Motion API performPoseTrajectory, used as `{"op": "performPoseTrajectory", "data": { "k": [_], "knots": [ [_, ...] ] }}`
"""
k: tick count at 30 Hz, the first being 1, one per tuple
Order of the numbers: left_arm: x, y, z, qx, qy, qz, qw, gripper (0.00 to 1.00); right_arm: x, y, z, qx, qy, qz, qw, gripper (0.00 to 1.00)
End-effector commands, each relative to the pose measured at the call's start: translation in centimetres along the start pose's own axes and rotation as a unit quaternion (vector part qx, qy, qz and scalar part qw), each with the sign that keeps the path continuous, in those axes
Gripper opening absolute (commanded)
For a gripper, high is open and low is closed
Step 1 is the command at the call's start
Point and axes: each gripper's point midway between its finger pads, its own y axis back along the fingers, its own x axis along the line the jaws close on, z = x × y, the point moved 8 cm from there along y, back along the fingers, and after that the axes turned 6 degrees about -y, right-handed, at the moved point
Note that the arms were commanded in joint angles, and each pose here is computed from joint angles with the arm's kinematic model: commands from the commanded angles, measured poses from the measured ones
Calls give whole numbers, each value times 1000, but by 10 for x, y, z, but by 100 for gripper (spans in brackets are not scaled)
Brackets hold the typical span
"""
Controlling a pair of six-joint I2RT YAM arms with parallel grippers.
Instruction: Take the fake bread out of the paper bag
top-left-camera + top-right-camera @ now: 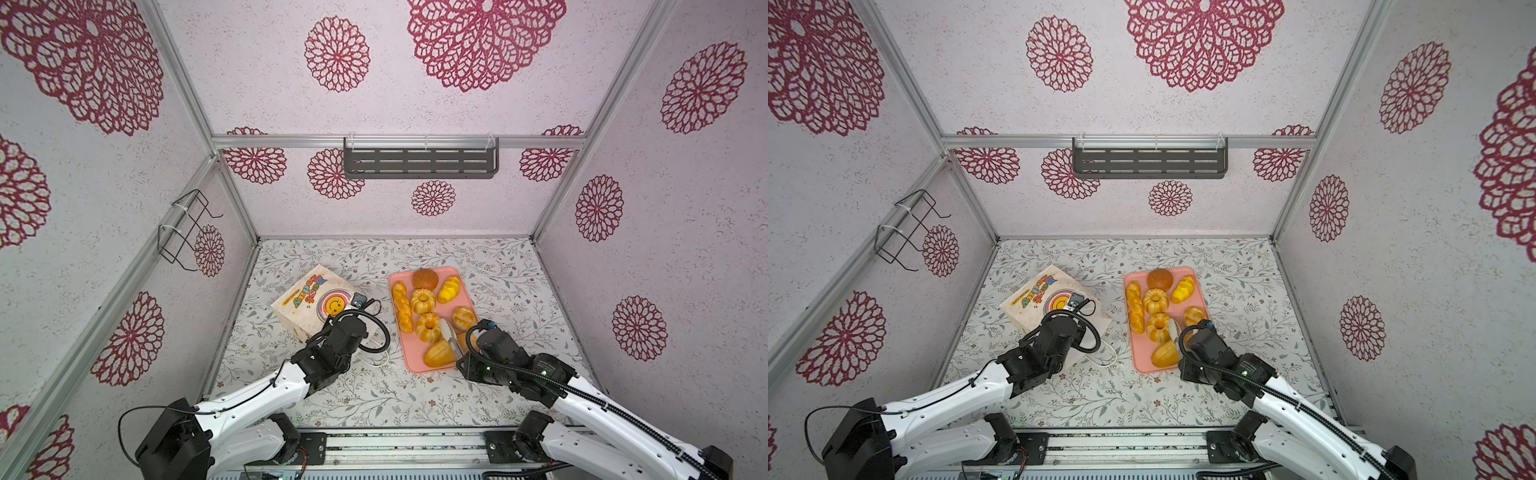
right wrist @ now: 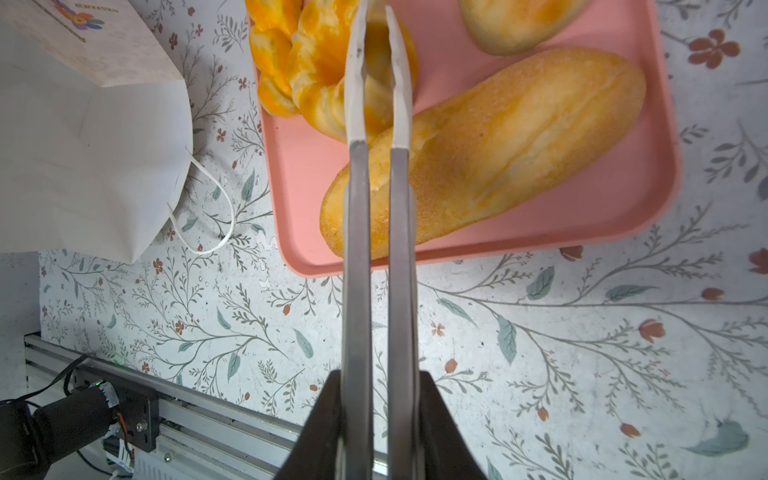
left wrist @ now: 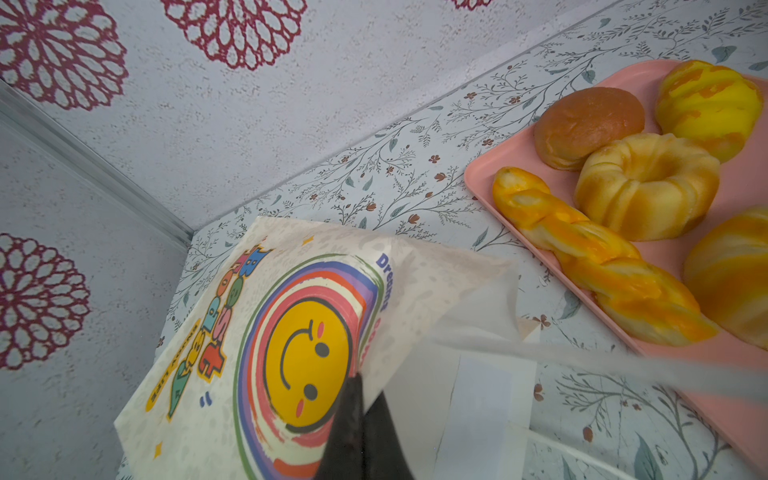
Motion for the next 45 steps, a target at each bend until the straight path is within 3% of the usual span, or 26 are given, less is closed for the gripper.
{"op": "performPoseTrajectory", "data": {
  "k": [1, 16, 25, 33, 38, 45],
  "knots": [
    [1, 3, 9, -9, 9, -2, 1000, 0, 13, 21, 13, -31, 18, 21, 999, 28],
    [10, 15, 0, -16, -12, -9, 1000, 0, 5, 36, 12, -45, 23, 17, 999, 34],
    [14, 27, -7, -55, -73, -33, 995, 0, 14, 47, 23, -96, 67, 46, 992, 34],
    [13, 47, -22, -124, -114, -97, 981, 0, 11, 45, 28, -157, 95, 65, 981, 33],
    [8, 58, -31, -165, -136, -140, 967, 0, 10, 36, 23, -165, 102, 104, 976, 33],
    [9, 55, -29, -171, -164, -119, 964, 0, 9, 15, 22, -150, 111, 117, 975, 34]
  ]
}}
